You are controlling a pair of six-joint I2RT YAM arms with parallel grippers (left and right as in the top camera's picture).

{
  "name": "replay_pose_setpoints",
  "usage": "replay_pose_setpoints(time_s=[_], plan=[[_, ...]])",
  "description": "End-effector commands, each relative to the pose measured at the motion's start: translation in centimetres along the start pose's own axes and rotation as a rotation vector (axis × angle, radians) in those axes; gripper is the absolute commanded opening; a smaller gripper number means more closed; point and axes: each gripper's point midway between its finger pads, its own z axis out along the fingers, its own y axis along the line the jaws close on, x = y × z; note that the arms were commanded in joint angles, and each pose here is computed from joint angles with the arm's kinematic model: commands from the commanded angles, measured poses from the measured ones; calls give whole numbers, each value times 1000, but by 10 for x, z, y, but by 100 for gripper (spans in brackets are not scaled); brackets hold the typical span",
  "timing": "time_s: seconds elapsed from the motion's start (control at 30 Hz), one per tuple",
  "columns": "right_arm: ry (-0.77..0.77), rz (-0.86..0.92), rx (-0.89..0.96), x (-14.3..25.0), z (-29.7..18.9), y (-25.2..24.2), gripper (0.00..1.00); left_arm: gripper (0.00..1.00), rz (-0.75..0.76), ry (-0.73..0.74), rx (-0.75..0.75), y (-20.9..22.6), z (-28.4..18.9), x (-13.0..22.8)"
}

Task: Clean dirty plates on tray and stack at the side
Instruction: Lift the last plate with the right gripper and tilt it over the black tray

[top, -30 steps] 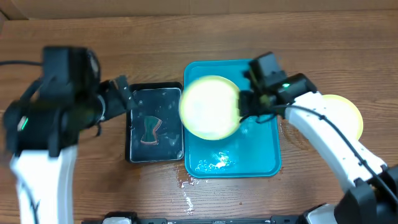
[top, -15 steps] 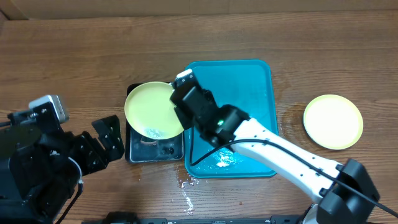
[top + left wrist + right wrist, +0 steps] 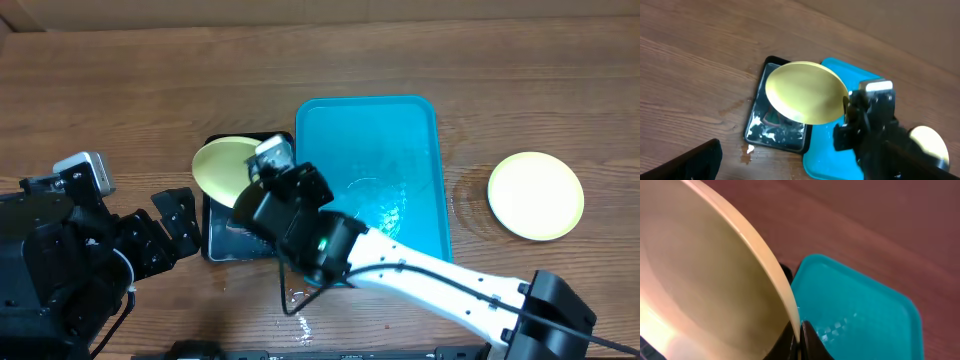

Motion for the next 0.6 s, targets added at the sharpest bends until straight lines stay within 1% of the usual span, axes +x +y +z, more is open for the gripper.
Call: replay_pose_setpoints(time_s=[0.0,0.2,0.33,0.57], plan=[[-131,41,134,-31,-28,-17,4,100,10,-9,6,-1,-2,-2],[-176,39,120,-37,-50,-7,4,100,10,-9,6,-1,-2,-2],[-190,-30,103,-41,-60,-2,4,100,10,-9,6,-1,-2,-2],[-202,-22,104,-44,-64,-4,4,100,10,-9,6,-1,-2,-2]])
